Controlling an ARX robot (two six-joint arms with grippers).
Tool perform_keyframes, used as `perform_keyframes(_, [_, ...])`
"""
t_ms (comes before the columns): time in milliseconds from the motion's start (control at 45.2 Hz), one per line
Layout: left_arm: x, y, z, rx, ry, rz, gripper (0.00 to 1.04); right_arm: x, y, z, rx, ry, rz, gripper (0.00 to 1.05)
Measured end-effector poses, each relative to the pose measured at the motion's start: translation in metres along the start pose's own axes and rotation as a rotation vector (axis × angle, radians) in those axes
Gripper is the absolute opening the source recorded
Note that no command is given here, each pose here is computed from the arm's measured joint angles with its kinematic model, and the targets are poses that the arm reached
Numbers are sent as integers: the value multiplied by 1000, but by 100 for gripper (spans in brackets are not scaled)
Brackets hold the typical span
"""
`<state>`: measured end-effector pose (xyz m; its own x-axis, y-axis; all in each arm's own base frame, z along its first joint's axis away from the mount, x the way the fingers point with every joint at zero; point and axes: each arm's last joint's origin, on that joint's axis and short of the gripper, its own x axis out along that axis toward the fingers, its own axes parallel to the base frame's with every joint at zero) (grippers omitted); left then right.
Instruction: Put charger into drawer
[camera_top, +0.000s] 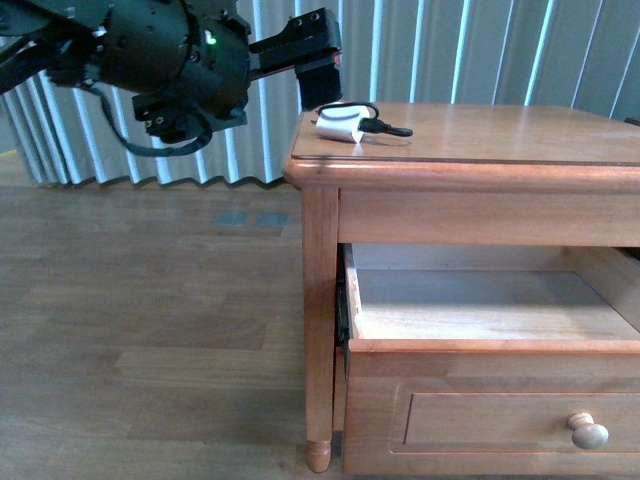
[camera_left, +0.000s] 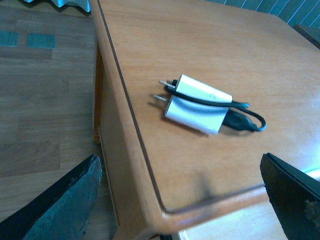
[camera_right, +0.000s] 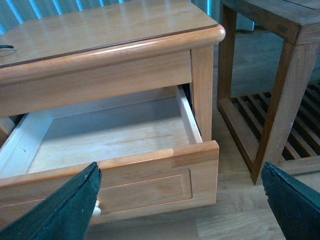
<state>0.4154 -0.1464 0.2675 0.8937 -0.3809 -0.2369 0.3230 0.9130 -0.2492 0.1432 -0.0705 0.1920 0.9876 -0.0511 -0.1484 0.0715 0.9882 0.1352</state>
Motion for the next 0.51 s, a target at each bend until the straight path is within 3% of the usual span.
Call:
perform_keyframes(243, [45, -14, 10, 0, 16, -57, 99, 0, 0, 0, 0, 0, 0, 96])
perform_keyframes(266, [76, -26, 11, -6, 31, -95, 99, 0, 0, 0, 0, 0, 0, 96])
perform_keyframes(509, [97, -29, 6, -12, 39, -100, 99, 0, 0, 0, 0, 0, 0, 96])
